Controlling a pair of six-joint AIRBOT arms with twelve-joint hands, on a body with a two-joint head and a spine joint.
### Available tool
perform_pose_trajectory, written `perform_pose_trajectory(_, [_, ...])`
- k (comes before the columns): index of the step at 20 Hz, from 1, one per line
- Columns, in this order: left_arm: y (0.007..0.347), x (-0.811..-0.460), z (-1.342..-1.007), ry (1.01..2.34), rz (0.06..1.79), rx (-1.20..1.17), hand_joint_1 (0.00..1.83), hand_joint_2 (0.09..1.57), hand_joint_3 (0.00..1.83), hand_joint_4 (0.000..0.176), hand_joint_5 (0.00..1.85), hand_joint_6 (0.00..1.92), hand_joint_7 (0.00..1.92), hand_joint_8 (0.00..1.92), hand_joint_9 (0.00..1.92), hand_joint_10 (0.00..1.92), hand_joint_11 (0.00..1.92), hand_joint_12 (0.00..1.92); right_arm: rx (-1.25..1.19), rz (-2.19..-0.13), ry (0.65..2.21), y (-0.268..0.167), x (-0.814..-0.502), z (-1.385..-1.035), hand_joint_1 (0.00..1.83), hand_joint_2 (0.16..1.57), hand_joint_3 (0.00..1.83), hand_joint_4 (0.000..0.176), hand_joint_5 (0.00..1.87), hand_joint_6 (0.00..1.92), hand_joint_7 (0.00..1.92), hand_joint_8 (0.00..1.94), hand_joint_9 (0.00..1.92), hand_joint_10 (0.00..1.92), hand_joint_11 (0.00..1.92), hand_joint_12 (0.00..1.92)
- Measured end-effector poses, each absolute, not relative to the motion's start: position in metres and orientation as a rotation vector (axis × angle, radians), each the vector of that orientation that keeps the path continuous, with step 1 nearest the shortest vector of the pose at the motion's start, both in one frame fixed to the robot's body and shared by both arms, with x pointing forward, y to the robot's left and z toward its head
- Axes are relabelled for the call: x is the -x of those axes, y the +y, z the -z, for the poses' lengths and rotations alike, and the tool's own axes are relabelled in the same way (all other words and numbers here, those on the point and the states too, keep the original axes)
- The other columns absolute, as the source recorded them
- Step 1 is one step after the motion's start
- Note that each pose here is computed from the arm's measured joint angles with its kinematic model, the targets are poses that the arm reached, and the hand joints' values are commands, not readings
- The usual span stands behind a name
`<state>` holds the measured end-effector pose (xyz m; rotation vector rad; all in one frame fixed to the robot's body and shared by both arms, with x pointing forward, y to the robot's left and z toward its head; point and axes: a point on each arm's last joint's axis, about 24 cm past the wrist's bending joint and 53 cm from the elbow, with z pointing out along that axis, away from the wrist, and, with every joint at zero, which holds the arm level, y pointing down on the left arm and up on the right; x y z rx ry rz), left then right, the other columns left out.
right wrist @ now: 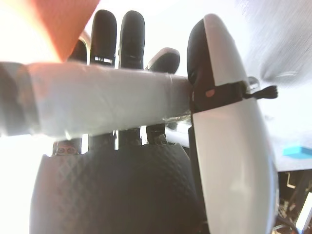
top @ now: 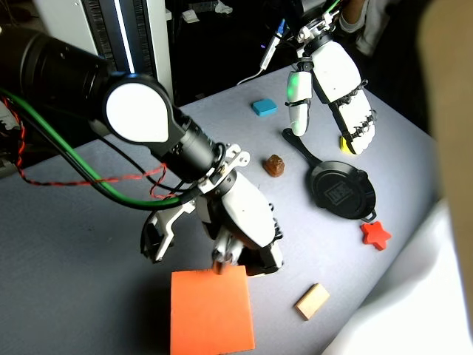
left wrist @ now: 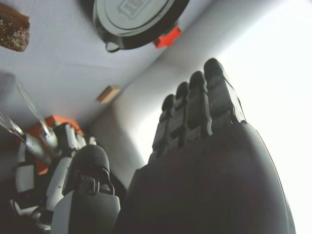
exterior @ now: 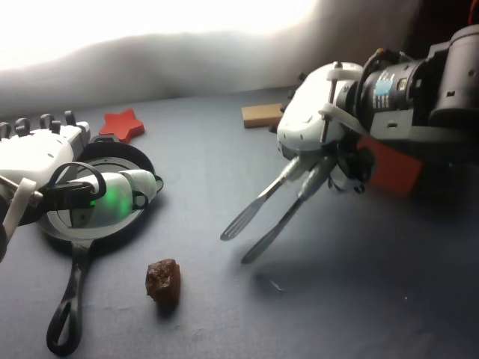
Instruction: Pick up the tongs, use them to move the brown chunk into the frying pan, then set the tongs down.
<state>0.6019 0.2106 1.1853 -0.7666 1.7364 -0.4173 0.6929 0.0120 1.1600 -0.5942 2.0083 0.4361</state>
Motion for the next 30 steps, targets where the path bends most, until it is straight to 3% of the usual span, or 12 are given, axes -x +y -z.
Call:
perform_pose_trajectory(5, [0.223, -0.602, -1.189, 1.696, 0.389, 0.818, 0.00, 1.25, 0.00, 0.000, 0.01, 0.00, 0.02, 0.00, 0.02, 0.00, 0.00, 0.12, 0.489, -0.480, 1.995, 0.009, -0.682, -1.188, 1.07, 1.27, 0.00, 0.000, 0.70, 1.39, 0.95, 0.03, 0.65, 0.81, 0.30, 1.68])
perform_pose_trajectory(9, [0.242, -0.597, -1.190, 1.648, 0.333, 0.890, 0.00, 1.26, 0.00, 0.000, 0.03, 0.01, 0.05, 0.01, 0.04, 0.01, 0.00, 0.17, 0.343, -0.398, 1.935, -0.004, -0.678, -1.209, 1.06, 1.27, 0.00, 0.000, 0.68, 1.41, 0.94, 0.02, 0.64, 0.78, 0.29, 1.65])
perform_pose_trajectory(14, [0.262, -0.581, -1.190, 1.609, 0.239, 0.961, 0.00, 1.25, 0.00, 0.000, 0.03, 0.00, 0.05, 0.00, 0.04, 0.00, 0.00, 0.17, 0.123, -0.439, 1.991, -0.012, -0.654, -1.213, 1.06, 1.28, 0.00, 0.000, 0.67, 1.43, 0.94, 0.02, 0.65, 0.79, 0.28, 1.68])
perform_pose_trajectory(19, [0.275, -0.573, -1.192, 1.573, 0.178, 0.996, 0.00, 1.24, 0.00, 0.000, 0.02, 0.00, 0.05, 0.00, 0.04, 0.00, 0.00, 0.20, -0.064, -0.463, 1.984, -0.020, -0.655, -1.223, 1.06, 1.28, 0.00, 0.000, 0.68, 1.42, 0.94, 0.01, 0.65, 0.78, 0.29, 1.66])
perform_pose_trajectory(25, [0.280, -0.566, -1.195, 1.555, 0.148, 1.010, 0.00, 1.25, 0.00, 0.000, 0.01, 0.00, 0.03, 0.00, 0.02, 0.00, 0.00, 0.12, -0.063, -0.511, 2.019, 0.010, -0.638, -1.215, 1.06, 1.28, 0.00, 0.000, 0.68, 1.42, 0.92, 0.01, 0.65, 0.75, 0.30, 1.65])
perform_pose_trajectory(30, [0.284, -0.560, -1.192, 1.554, 0.124, 1.036, 0.00, 1.25, 0.00, 0.000, 0.03, 0.00, 0.04, 0.00, 0.04, 0.00, 0.00, 0.18, -0.052, -0.542, 2.041, 0.032, -0.627, -1.206, 1.06, 1.28, 0.00, 0.000, 0.68, 1.42, 0.92, 0.01, 0.63, 0.74, 0.29, 1.65])
